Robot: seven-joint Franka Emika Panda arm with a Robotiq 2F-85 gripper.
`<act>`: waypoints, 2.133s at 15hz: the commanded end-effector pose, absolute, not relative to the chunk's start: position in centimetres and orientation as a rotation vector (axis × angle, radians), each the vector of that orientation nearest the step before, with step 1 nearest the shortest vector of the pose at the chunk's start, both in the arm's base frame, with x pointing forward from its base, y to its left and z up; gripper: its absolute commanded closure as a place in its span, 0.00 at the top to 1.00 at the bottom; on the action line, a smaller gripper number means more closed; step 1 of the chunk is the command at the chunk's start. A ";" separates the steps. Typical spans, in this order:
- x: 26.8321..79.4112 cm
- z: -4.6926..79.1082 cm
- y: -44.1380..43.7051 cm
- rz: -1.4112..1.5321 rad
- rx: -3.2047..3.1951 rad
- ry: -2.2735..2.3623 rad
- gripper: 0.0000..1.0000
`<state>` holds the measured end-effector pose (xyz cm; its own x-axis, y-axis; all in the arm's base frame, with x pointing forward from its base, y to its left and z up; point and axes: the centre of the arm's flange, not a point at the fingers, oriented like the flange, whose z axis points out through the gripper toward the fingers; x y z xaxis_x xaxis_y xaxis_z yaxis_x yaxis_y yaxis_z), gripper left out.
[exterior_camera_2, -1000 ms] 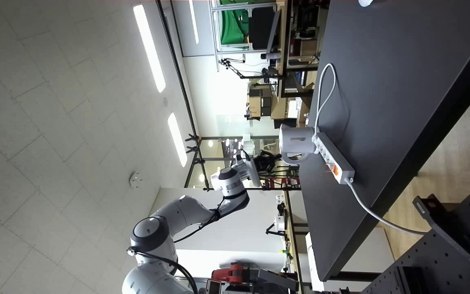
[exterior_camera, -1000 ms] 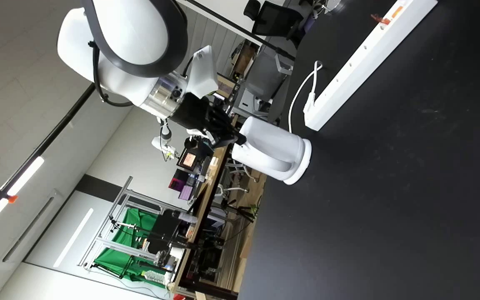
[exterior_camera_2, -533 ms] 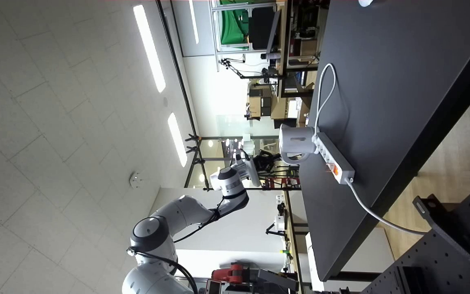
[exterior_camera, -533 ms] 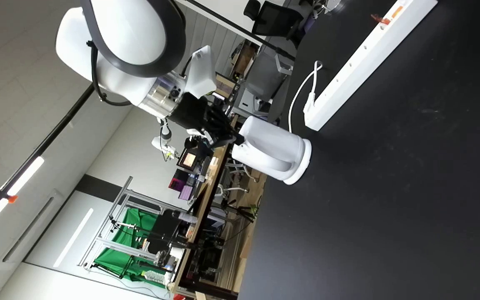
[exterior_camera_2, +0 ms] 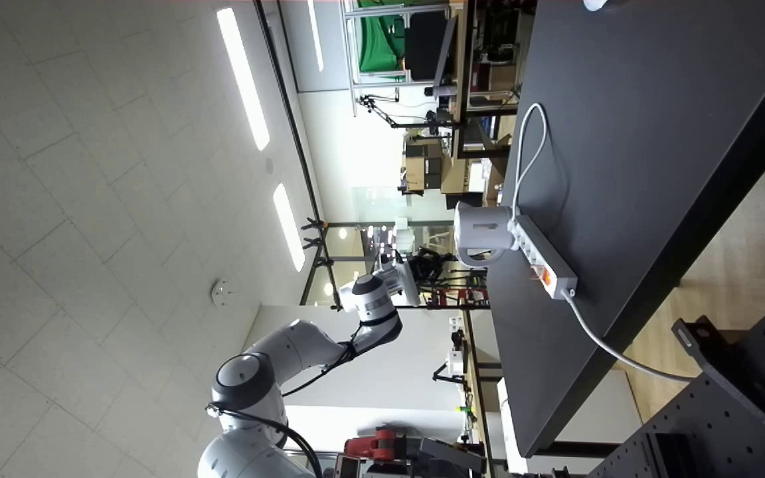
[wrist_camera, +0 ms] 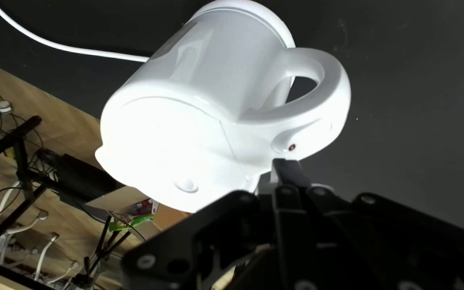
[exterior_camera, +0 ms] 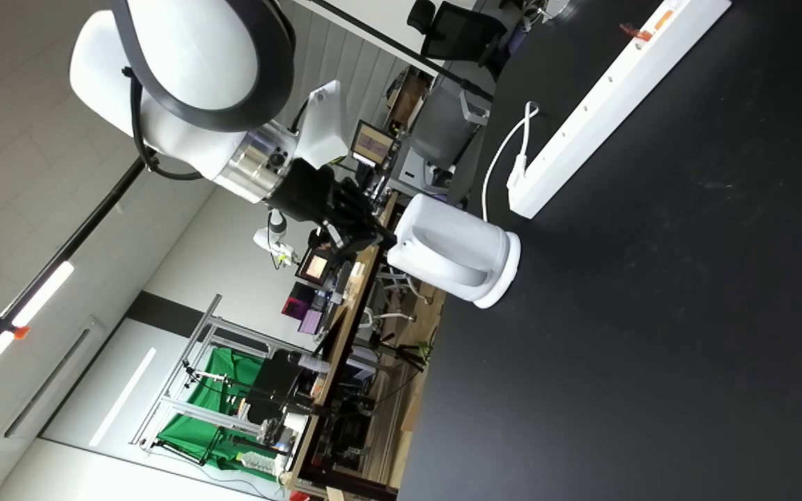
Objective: Turn on the extension cable, turn on the electric kettle then turn it off
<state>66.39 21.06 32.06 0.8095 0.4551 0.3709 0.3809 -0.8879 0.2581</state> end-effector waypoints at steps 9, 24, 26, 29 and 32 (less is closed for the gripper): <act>66.8 32.3 21.2 0.630 2.831 0.667 0.00; 67.6 31.1 19.7 0.592 2.860 0.626 0.00; 67.5 30.8 19.0 0.601 2.865 0.612 0.00; 67.6 30.4 18.2 0.608 2.888 0.592 0.00; 67.7 30.6 17.7 0.614 2.913 0.584 0.00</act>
<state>67.09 18.89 31.01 0.8416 0.4000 0.3629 0.3481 -0.9155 0.2017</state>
